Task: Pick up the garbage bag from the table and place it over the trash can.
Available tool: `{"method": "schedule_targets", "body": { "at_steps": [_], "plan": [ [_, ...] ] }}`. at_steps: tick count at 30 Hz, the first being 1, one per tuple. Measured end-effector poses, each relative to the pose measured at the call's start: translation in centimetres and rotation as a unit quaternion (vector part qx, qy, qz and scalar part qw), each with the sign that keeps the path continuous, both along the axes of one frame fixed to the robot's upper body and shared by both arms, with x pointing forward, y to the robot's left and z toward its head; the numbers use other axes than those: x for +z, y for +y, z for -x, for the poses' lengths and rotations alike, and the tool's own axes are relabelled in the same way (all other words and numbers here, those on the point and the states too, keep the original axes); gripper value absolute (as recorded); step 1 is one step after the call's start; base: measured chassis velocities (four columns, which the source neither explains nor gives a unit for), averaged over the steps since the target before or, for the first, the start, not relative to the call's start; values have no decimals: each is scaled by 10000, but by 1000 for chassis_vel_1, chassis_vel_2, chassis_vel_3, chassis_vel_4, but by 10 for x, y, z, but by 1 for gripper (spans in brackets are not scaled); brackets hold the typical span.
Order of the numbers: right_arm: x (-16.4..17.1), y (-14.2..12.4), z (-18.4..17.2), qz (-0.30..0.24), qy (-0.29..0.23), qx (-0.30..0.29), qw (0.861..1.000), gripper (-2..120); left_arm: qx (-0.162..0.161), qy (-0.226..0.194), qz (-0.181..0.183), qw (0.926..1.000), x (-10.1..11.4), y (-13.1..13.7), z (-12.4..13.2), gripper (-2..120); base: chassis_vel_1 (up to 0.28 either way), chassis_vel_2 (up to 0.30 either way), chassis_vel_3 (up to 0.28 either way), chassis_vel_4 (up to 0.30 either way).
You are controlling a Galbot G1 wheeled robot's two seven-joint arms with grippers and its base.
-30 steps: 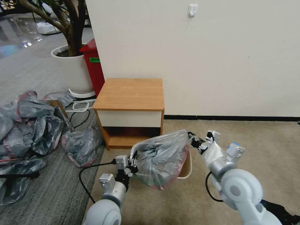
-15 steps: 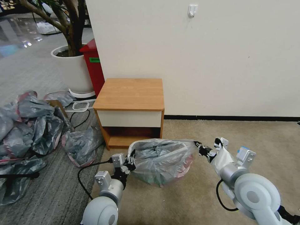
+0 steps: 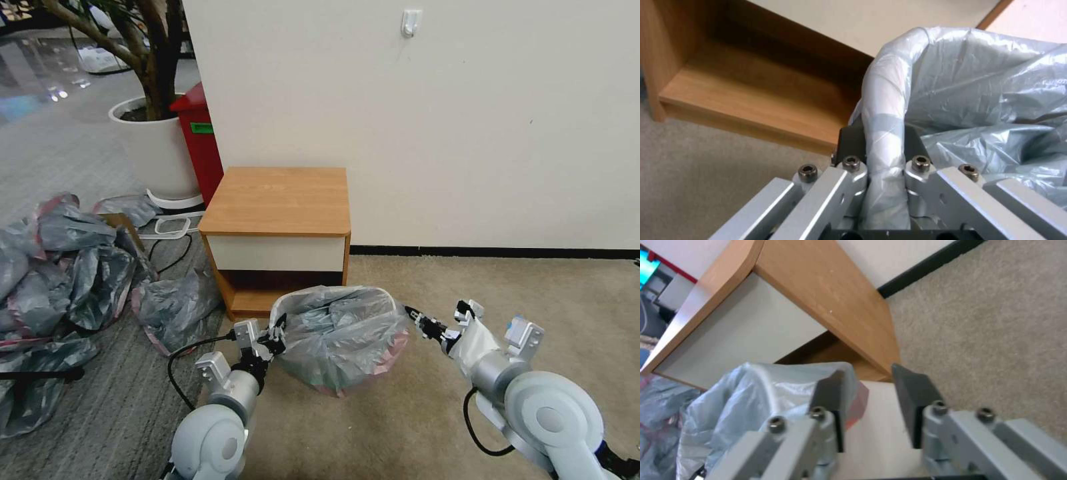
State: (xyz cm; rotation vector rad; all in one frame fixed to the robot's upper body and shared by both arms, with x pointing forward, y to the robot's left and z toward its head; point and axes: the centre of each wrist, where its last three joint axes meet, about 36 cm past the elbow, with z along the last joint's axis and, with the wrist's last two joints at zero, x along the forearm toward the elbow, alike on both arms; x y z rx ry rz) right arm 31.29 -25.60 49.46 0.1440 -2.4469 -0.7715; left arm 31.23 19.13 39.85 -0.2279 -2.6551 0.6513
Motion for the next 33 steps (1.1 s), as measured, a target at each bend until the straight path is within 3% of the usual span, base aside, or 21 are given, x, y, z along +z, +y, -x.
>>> {"method": "schedule_targets", "body": {
  "at_steps": [10,14,15,18,23,33],
  "plan": [
    [-2,-4,38,-368,-415,-46,9985,65,271,121,37,9996,1,9,-15,5,0,0,0,0],
    [-34,-10,57,-719,-895,493,9922,82,454,276,144,9985,7,16,-21,5,0,0,0,0],
    [-34,-10,57,-719,-895,493,9922,82,454,276,144,9985,7,16,-21,5,0,0,0,0],
    [-63,-4,74,-1106,-809,780,9875,97,542,372,203,9976,11,20,-19,5,0,0,0,0],
    [-81,7,83,-1590,-572,1006,9805,100,542,432,297,9972,14,23,-15,5,0,0,0,0],
    [-90,17,76,-1911,-408,1356,9713,100,495,412,348,9973,17,20,-14,5,0,0,0,0]
  ]
}}
